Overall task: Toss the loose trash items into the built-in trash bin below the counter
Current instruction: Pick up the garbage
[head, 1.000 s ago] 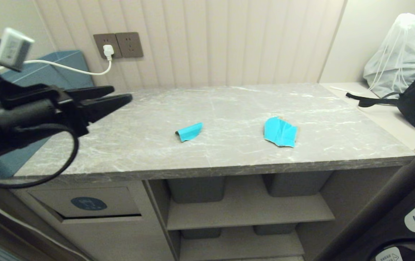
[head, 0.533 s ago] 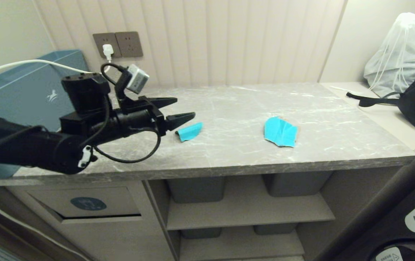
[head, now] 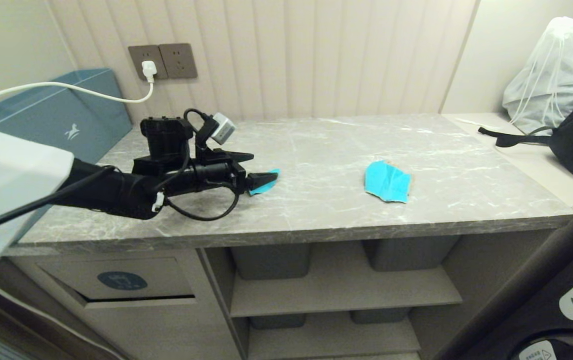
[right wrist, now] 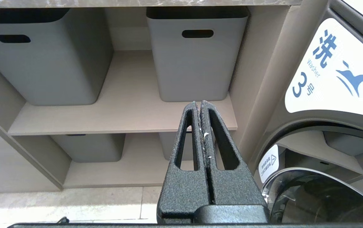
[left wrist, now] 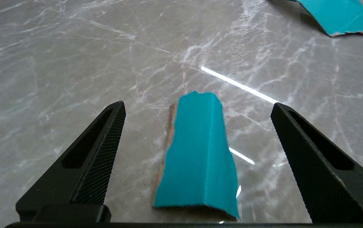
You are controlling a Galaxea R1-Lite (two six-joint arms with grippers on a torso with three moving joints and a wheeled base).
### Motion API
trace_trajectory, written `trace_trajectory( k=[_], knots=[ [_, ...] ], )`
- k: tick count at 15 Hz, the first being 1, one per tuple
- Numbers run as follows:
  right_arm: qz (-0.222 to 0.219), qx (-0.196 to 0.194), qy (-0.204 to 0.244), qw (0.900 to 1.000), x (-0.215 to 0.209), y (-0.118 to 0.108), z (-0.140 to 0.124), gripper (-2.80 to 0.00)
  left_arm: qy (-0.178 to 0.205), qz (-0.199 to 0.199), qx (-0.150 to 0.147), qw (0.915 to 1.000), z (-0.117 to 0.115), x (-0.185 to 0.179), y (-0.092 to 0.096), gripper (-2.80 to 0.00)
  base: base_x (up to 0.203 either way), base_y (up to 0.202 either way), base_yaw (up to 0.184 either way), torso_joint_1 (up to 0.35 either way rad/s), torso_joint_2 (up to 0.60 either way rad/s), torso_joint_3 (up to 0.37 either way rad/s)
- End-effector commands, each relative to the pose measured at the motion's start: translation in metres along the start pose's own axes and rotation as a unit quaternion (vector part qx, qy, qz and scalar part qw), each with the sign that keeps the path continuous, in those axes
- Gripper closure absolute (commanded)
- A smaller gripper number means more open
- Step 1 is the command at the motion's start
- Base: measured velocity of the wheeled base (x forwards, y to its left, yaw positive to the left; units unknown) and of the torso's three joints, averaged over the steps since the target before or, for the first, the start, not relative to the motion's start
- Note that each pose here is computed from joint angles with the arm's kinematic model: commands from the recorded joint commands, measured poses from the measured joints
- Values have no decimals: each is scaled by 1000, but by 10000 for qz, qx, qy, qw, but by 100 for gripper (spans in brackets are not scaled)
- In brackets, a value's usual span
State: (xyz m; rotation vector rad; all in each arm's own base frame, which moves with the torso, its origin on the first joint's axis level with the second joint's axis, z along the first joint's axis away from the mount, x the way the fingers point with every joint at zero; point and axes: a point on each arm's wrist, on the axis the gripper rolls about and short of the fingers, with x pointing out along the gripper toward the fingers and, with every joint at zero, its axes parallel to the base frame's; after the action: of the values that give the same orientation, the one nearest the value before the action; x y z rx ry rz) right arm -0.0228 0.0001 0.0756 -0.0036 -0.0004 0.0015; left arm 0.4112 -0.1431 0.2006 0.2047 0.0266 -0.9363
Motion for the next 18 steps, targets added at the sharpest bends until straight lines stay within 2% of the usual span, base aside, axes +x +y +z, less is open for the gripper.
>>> trace_trajectory(
  k=[1,4,6,8,10,11,16,18],
  knots=[
    [0,-5,-13,10000,0,0,0,0,66,11,-11,10000,3,5,5,-280,0,0,0,0,0,0],
    [1,-5,-13,10000,0,0,0,0,489,77,94,9987,2,5,6,-280,0,0,0,0,0,0],
    [8,-5,-13,10000,0,0,0,0,567,84,110,9983,0,4,5,-280,0,0,0,0,0,0],
    [1,3,-7,10000,0,0,0,0,635,78,284,9975,-5,4,7,-280,0,0,0,0,0,0],
    [-2,10,-6,10000,0,0,0,0,651,72,287,9974,-7,5,7,-280,0,0,0,0,0,0],
    [0,10,-6,10000,0,0,0,0,655,71,287,9974,-8,5,7,0,0,0,0,0,0,0],
    [-7,3,-6,10000,0,0,0,0,756,37,226,9969,-13,1,3,0,0,0,0,0,0,0],
    [0,3,-6,10000,0,0,0,0,711,51,261,9971,-8,-3,1,0,0,0,0,0,0,0]
  ],
)
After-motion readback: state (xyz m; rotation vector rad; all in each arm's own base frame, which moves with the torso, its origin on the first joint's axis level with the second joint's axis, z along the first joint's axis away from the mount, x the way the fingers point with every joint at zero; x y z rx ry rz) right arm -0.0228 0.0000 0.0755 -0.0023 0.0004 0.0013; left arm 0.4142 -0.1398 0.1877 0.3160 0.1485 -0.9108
